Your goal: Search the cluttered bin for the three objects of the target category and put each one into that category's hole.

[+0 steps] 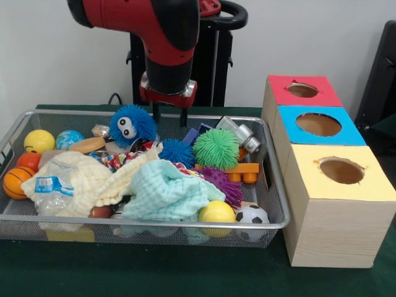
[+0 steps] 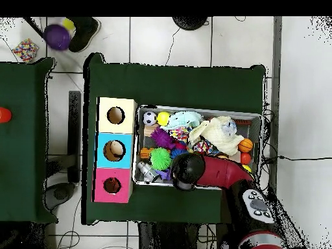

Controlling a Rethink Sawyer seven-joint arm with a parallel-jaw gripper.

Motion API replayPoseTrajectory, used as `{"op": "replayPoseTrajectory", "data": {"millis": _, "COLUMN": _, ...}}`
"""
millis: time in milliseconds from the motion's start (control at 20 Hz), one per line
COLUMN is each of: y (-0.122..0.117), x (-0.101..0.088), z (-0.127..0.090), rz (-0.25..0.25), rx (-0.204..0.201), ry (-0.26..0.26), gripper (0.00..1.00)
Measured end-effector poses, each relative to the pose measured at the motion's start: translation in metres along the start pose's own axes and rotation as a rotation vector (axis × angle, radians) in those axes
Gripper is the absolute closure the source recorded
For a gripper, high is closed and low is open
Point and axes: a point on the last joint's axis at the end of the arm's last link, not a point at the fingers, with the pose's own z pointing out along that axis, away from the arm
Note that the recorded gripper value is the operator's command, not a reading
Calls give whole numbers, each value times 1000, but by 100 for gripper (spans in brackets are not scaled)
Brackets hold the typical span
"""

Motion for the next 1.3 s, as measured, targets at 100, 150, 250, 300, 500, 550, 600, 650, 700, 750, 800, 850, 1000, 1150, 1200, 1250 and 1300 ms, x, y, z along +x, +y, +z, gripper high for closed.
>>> {"op": "replayPoseTrajectory", "data": {"millis": 100, "y": -3, "x": -6, "z": 12, "rz": -6, "rx": -12, "ry": -3, "gripper": 0}}
{"op": "replayPoseTrajectory", "data": {"millis": 150, "y": -4, "x": -8, "z": 16, "rz": -9, "rx": -16, "ry": -3, "gripper": 0}}
{"op": "replayPoseTrajectory", "data": {"millis": 250, "y": -5, "x": -11, "z": 24, "rz": -14, "rx": -23, "ry": -1, "gripper": 0}}
{"op": "replayPoseTrajectory", "data": {"millis": 300, "y": -5, "x": -13, "z": 28, "rz": -19, "rx": -27, "ry": -1, "gripper": 0}}
{"op": "replayPoseTrajectory", "data": {"millis": 500, "y": -3, "x": -19, "z": 34, "rz": -36, "rx": -33, "ry": -8, "gripper": 0}}
{"op": "replayPoseTrajectory", "data": {"millis": 550, "y": -2, "x": -22, "z": 33, "rz": -44, "rx": -30, "ry": -16, "gripper": 0}}
{"op": "replayPoseTrajectory", "data": {"millis": 600, "y": -2, "x": -23, "z": 33, "rz": -50, "rx": -27, "ry": -23, "gripper": 0}}
{"op": "replayPoseTrajectory", "data": {"millis": 650, "y": -2, "x": -24, "z": 32, "rz": -52, "rx": -26, "ry": -28, "gripper": 0}}
{"op": "replayPoseTrajectory", "data": {"millis": 700, "y": -2, "x": -25, "z": 32, "rz": -56, "rx": -25, "ry": -34, "gripper": 0}}
{"op": "replayPoseTrajectory", "data": {"millis": 750, "y": -2, "x": -25, "z": 33, "rz": -59, "rx": -24, "ry": -38, "gripper": 0}}
{"op": "replayPoseTrajectory", "data": {"millis": 800, "y": -2, "x": -27, "z": 33, "rz": -66, "rx": -22, "ry": -54, "gripper": 0}}
{"op": "replayPoseTrajectory", "data": {"millis": 850, "y": -1, "x": -28, "z": 33, "rz": -69, "rx": -22, "ry": -61, "gripper": 0}}
{"op": "replayPoseTrajectory", "data": {"millis": 1000, "y": 1, "x": -32, "z": 33, "rz": -85, "rx": -21, "ry": -100, "gripper": 0}}
{"op": "replayPoseTrajectory", "data": {"millis": 1150, "y": 3, "x": -34, "z": 34, "rz": -100, "rx": -20, "ry": -126, "gripper": 0}}
{"op": "replayPoseTrajectory", "data": {"millis": 1200, "y": 4, "x": -34, "z": 34, "rz": -104, "rx": -20, "ry": -131, "gripper": 0}}
{"op": "replayPoseTrajectory", "data": {"millis": 1250, "y": 5, "x": -33, "z": 34, "rz": -106, "rx": -19, "ry": -132, "gripper": 0}}
{"op": "replayPoseTrajectory", "data": {"millis": 1300, "y": 5, "x": -33, "z": 33, "rz": -108, "rx": -19, "ry": -134, "gripper": 0}}
